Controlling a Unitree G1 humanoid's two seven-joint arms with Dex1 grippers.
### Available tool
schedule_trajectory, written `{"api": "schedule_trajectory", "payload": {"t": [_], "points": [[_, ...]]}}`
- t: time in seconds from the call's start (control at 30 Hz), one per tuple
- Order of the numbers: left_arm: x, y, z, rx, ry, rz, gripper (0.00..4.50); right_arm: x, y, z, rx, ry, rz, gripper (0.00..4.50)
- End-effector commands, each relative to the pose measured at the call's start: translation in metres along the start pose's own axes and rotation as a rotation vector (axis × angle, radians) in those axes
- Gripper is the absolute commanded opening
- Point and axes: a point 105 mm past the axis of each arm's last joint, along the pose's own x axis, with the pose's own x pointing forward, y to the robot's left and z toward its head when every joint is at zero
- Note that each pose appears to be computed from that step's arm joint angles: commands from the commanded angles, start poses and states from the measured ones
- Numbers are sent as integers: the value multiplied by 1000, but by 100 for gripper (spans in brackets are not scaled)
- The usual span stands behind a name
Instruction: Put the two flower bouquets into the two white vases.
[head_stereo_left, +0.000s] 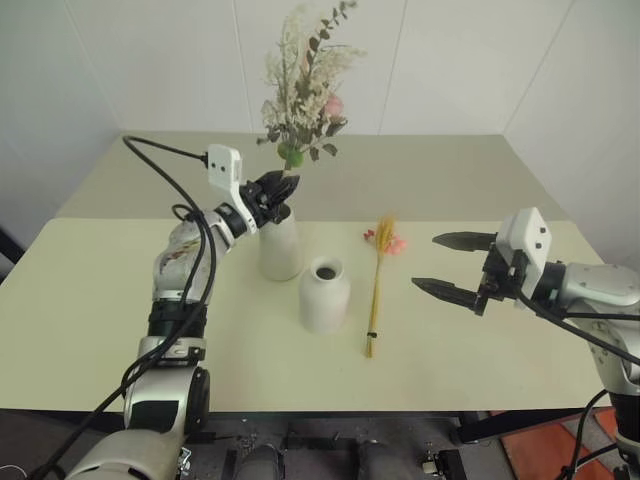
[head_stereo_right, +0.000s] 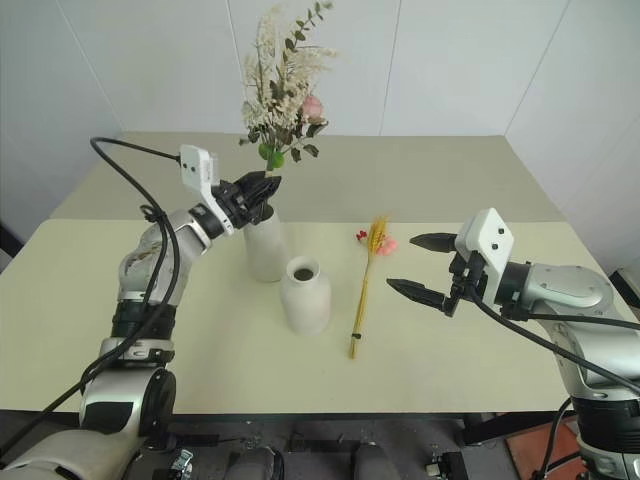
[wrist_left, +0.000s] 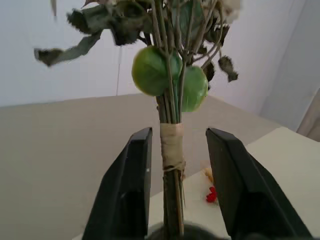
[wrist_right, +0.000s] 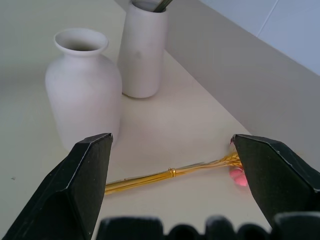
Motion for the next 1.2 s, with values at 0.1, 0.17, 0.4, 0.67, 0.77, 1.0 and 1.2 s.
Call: {"api": "schedule_trajectory", "payload": {"t": [0.1, 0.17, 0.4, 0.67, 0.77, 1.0, 1.2], "points": [[-51, 1, 29, 29, -36, 11, 363, -6, -2, 12, -31, -29, -23, 450], [-80, 2, 29, 60, 8, 37, 427, -6, -2, 10, -29, -26, -24, 450], [-137, -20, 41, 161, 105, -59, 446, 4, -6, 2, -21, 15, -6, 450], [-180, -56, 42, 247, 273, -466, 446, 42, -10, -34, 235, 297, -99, 450], [-184, -59, 41, 248, 298, -514, 446, 56, -7, -44, 330, 430, -139, 450], [-187, -61, 40, 245, 305, -544, 446, 89, -5, -58, 430, 592, -230, 450], [-186, -62, 41, 255, 306, -540, 450, 110, 3, -77, 434, 641, -249, 414]]}}
